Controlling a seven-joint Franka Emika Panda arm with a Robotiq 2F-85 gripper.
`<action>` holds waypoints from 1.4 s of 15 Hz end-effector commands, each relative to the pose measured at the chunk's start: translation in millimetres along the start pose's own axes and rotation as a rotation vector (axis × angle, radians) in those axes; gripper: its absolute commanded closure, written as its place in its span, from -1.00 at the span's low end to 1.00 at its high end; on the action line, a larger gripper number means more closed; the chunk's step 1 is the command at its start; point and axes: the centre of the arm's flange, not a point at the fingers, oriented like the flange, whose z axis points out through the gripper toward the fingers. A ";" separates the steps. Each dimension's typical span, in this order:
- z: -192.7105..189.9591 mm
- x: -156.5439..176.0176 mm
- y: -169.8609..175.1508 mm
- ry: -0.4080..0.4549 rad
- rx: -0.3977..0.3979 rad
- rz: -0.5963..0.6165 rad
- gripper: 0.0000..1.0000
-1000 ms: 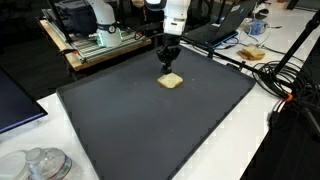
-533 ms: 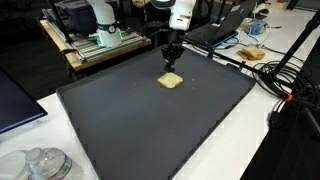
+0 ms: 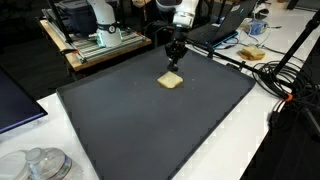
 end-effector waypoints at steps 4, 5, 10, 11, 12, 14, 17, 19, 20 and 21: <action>-2.5 -4.7 -28.6 0.032 -0.087 0.000 0.89; -2.5 -3.7 -33.4 0.024 -0.098 -0.005 0.89; -0.9 5.8 -56.3 -0.007 -0.153 -0.062 0.89; -3.2 8.6 -61.5 -0.015 -0.161 -0.073 0.89; -4.6 11.2 -65.1 -0.019 -0.181 -0.074 0.89; -7.7 18.1 -72.4 -0.034 -0.210 -0.090 0.89; -9.2 28.9 -83.9 -0.083 -0.210 -0.144 0.89; -9.4 37.4 -90.6 -0.094 -0.219 -0.154 0.88; -9.6 43.8 -92.2 -0.101 -0.225 -0.152 0.89; -9.1 50.2 -92.8 -0.113 -0.225 -0.150 0.88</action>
